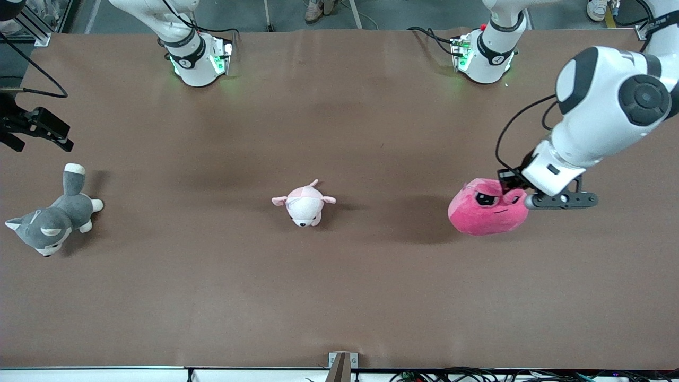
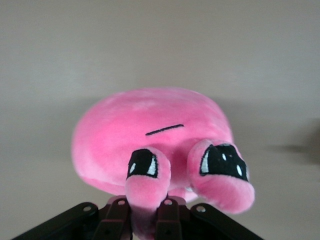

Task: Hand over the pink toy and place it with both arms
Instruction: 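Lift the pink plush and carry it toward the table's middle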

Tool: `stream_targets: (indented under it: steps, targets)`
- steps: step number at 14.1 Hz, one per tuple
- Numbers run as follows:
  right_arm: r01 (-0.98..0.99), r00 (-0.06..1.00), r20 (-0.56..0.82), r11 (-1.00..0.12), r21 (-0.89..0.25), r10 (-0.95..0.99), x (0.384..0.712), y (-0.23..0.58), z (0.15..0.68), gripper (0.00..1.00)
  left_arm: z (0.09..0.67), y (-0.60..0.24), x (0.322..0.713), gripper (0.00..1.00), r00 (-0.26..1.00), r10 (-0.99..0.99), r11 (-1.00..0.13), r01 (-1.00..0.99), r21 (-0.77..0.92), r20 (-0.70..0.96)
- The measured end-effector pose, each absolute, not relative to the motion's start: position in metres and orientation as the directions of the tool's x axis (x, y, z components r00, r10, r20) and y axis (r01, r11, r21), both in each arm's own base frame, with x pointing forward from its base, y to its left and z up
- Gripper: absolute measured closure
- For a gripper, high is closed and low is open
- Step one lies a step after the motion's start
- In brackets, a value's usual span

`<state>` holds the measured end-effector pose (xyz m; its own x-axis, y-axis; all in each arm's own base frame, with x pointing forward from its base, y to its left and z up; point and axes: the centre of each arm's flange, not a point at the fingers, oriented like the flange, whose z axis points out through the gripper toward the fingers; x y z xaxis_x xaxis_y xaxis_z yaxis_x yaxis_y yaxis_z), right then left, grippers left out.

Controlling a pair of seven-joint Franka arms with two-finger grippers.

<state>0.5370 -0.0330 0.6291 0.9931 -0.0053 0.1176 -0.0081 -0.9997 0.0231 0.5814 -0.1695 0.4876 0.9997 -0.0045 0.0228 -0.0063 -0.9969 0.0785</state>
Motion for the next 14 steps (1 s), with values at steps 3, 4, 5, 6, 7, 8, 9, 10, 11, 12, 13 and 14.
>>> stream_targets:
  steps: [3, 4, 5, 6, 7, 8, 9, 10, 11, 12, 13, 14]
  targets:
    - [-0.009, 0.993, 0.117, -1.0, 0.023, -0.007, 0.537, -0.034, 0.629, 0.0, 0.508, -0.232, 0.565, 0.84, 0.999, -0.024, -0.994, -0.028, 0.102, 0.041]
    - [-0.01, 0.993, 0.115, -1.0, 0.023, -0.007, 0.538, -0.034, 0.628, 0.0, 0.514, -0.257, 0.558, 0.84, 0.999, -0.018, -0.994, -0.023, 0.111, 0.041]
    - [-0.011, 0.994, 0.112, -1.0, 0.023, -0.008, 0.538, -0.035, 0.626, 0.0, 0.519, -0.282, 0.55, 0.84, 0.999, -0.014, -0.992, -0.019, 0.122, 0.042]
    - [-0.012, 0.994, 0.11, -1.0, 0.022, -0.009, 0.539, -0.035, 0.625, 0.0, 0.523, -0.308, 0.542, 0.84, 0.999, -0.015, -0.991, -0.02, 0.134, 0.042]
    - [-0.012, 0.994, 0.108, -1.0, 0.022, -0.01, 0.54, -0.036, 0.624, 0.0, 0.526, -0.333, 0.533, 0.84, 0.999, -0.019, -0.989, -0.025, 0.147, 0.041]
    - [-0.012, 0.994, 0.107, -1.0, 0.022, -0.01, 0.54, -0.036, 0.623, 0.0, 0.528, -0.358, 0.524, 0.84, 0.999, -0.022, -0.987, -0.027, 0.16, 0.038]
    - [-0.013, 0.994, 0.106, -1.0, 0.022, -0.01, 0.54, -0.036, 0.623, 0.0, 0.529, -0.382, 0.514, 0.84, 0.999, -0.017, -0.985, -0.022, 0.172, 0.031]
    - [-0.012, 0.994, 0.106, -1.0, 0.022, -0.01, 0.541, -0.036, 0.623, 0.0, 0.531, -0.404, 0.504, 0.84, 1.0, 0.002, -0.982, -0.002, 0.187, 0.022]
    - [-0.012, 0.994, 0.105, -1.0, 0.022, -0.01, 0.541, -0.036, 0.622, 0.0, 0.533, -0.424, 0.496, 0.84, 0.999, 0.033, -0.979, 0.03, 0.202, 0.012]
    - [-0.011, 0.995, 0.103, -1.0, 0.022, -0.009, 0.542, -0.035, 0.621, 0.0, 0.536, -0.441, 0.491, 0.84, 0.998, 0.07, -0.973, 0.068, 0.218, 0.001]
    - [-0.01, 0.995, 0.098, -1.0, 0.022, -0.008, 0.543, -0.035, 0.619, 0.0, 0.54, -0.455, 0.487, 0.84, 0.994, 0.113, -0.965, 0.113, 0.236, -0.012]
    - [-0.009, 0.996, 0.093, -1.0, 0.022, -0.007, 0.544, -0.034, 0.616, 0.0, 0.545, -0.468, 0.484, 0.84, 0.987, 0.159, -0.954, 0.16, 0.253, -0.025]
